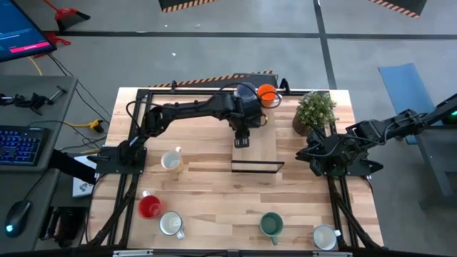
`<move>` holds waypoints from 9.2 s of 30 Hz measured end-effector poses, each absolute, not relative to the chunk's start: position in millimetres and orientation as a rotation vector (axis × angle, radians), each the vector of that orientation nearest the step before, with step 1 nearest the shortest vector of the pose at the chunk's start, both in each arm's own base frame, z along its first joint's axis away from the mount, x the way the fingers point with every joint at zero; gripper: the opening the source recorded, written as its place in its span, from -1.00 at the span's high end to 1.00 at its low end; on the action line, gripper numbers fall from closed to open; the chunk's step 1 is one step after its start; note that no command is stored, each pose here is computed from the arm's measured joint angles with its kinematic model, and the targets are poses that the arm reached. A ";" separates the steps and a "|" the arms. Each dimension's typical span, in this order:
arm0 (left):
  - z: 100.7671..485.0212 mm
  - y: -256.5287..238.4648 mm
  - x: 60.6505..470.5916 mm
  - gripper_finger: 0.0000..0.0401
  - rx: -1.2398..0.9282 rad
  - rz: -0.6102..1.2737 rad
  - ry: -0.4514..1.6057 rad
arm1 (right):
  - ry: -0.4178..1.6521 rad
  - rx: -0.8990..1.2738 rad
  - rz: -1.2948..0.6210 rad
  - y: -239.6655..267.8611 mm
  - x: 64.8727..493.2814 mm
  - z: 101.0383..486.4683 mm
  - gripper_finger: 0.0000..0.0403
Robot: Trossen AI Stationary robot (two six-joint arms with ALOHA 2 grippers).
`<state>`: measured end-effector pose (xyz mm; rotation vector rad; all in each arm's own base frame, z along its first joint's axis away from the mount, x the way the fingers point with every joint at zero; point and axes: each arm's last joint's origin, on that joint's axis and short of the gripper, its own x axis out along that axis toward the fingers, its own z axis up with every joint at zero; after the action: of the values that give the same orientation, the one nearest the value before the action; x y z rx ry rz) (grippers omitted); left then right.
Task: Place coffee mugs
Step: Put the dark blue mug on the shelf next to the light blue mug, then put the yellow mug on the shelf, next to the orange mug
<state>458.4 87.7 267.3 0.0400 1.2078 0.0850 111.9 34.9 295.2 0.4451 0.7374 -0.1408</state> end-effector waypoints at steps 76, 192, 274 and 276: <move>242.8 -61.6 232.1 0.42 -0.287 0.461 1.528 | 0.834 0.433 -0.187 41.0 127.2 284.3 0.68; 285.9 19.5 449.1 0.97 -0.001 0.135 1.298 | 0.814 0.509 -0.112 45.1 132.1 287.7 0.68; 259.8 46.2 429.6 0.63 0.129 0.204 1.423 | 0.860 0.505 -0.105 44.9 129.3 285.2 0.68; 260.1 49.1 431.1 0.63 0.116 0.208 1.404 | 0.860 0.505 -0.105 44.9 129.3 285.2 0.68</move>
<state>431.1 49.1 260.1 0.1159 1.4042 0.2080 129.3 44.9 285.2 0.5053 0.8600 -0.1048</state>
